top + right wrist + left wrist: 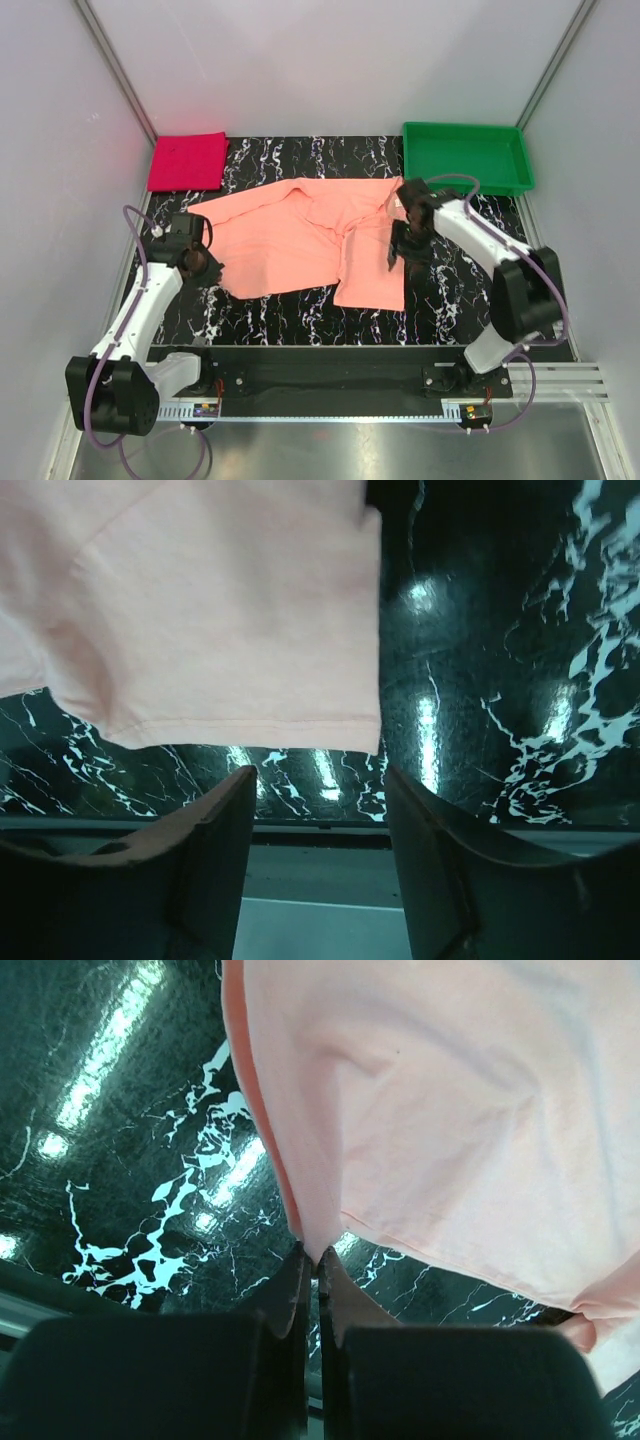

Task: Fold and stack the t-shirts
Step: Flatten the tshirt out

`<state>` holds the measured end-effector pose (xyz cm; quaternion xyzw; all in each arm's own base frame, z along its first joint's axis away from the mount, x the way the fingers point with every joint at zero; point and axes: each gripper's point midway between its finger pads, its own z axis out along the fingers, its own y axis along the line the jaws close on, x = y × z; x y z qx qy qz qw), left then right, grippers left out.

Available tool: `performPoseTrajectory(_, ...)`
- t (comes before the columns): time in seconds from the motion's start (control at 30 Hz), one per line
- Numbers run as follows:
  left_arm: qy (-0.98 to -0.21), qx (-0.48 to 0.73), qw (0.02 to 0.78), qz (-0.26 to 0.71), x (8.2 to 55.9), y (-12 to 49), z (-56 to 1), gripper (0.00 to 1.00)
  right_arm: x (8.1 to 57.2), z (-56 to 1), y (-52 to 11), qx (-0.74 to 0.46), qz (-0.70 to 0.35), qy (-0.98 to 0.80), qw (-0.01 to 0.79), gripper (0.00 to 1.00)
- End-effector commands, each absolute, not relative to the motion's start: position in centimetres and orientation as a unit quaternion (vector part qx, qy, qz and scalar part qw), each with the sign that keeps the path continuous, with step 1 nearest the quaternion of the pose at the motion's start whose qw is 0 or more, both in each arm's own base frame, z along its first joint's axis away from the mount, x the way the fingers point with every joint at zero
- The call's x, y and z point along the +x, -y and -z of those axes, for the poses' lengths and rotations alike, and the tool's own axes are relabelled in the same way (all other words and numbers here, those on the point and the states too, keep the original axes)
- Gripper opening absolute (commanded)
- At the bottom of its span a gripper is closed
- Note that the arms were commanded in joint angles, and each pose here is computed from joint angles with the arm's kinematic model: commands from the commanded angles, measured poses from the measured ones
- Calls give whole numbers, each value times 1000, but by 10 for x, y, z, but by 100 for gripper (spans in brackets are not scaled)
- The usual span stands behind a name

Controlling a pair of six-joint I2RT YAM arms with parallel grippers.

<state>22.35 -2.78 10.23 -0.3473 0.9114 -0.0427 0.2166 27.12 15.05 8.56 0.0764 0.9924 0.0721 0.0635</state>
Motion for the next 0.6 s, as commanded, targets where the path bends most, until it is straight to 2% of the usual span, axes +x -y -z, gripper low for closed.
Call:
performPoseTrajectory(0.0, -911, -337, 229, 70, 229, 35, -106, 0, 236, -79, -142, 135, -100, -984, 60, 60)
performPoseTrajectory(0.07, -911, -336, 229, 72, 229, 35, -106, 0, 227, -69, -137, 169, -108, -978, 51, 60)
performPoseTrajectory(0.17, -911, -336, 228, 71, 228, 35, -107, 0, 221, -48, -128, 232, -144, -962, 22, 65)
performPoseTrajectory(0.3, -911, -335, 228, 73, 227, 36, -110, 0, 216, -31, -125, 250, -142, -958, 4, 65)
performPoseTrajectory(0.47, -909, -336, 234, 73, 226, 35, -113, 0, 209, -17, -131, 265, -160, -951, -9, 58)
performPoseTrajectory(0.57, -910, -336, 233, 74, 225, 35, -113, 0, 208, -11, -129, 268, -151, -951, -20, 56)
